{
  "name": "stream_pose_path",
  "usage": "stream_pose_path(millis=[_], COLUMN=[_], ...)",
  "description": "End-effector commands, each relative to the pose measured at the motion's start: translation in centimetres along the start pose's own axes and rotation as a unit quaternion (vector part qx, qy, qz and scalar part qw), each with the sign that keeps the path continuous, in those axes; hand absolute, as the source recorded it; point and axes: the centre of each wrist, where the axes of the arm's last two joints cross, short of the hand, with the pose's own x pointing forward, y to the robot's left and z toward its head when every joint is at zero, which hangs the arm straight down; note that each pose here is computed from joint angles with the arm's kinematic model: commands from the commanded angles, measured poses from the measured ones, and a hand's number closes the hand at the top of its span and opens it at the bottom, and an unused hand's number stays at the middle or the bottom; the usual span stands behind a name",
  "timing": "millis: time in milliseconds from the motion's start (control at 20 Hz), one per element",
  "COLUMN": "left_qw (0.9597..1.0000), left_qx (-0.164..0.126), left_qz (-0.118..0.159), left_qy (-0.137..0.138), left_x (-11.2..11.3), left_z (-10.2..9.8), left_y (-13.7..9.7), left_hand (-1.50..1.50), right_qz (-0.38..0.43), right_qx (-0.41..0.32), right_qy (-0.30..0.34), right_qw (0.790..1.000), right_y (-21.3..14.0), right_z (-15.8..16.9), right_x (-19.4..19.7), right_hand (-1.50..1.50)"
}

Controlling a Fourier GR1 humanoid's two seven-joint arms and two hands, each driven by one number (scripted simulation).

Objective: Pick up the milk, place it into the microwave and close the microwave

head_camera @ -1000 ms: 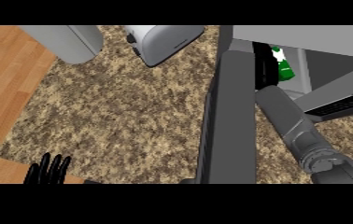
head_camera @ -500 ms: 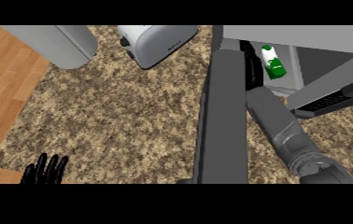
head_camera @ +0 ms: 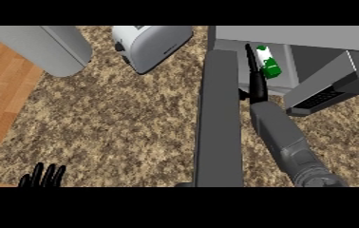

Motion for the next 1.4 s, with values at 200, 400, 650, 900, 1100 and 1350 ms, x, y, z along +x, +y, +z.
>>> stream_pose_path(millis=[200, 400, 650, 900, 1100, 1350], left_qw=[0.9998, 0.9997, 0.9996, 0.9988, 0.9974, 0.9968], left_qx=[0.012, 0.006, 0.011, -0.013, -0.034, -0.035], left_qz=[-0.009, -0.004, -0.01, -0.011, -0.01, 0.009], left_qy=[0.01, 0.024, 0.025, 0.046, 0.063, 0.071], left_x=[-0.3, 1.2, 0.1, 0.8, -1.0, -2.3], left_z=[1.2, 1.9, 1.6, 1.5, 2.0, -0.4], left_y=[-0.5, -0.5, -0.6, -1.0, -3.1, -3.0], left_hand=[-1.5, -1.5, -1.5, -1.5, -1.5, -1.5], right_qz=[-0.073, -0.095, -0.13, -0.172, -0.157, -0.148], right_qx=[0.018, 0.016, 0.035, 0.078, 0.067, 0.041], right_qy=[-0.008, -0.003, -0.005, -0.002, -0.006, 0.009], right_qw=[0.997, 0.995, 0.991, 0.982, 0.985, 0.988], right_y=[-0.6, -0.5, -1.5, -2.6, -3.8, -6.5], right_z=[4.9, 7.0, 10.3, 12.1, 12.1, 17.9], right_x=[-3.7, -4.7, -6.7, -7.7, -8.0, -10.1], right_hand=[-1.5, -1.5, -1.5, -1.5, -1.5, -1.5])
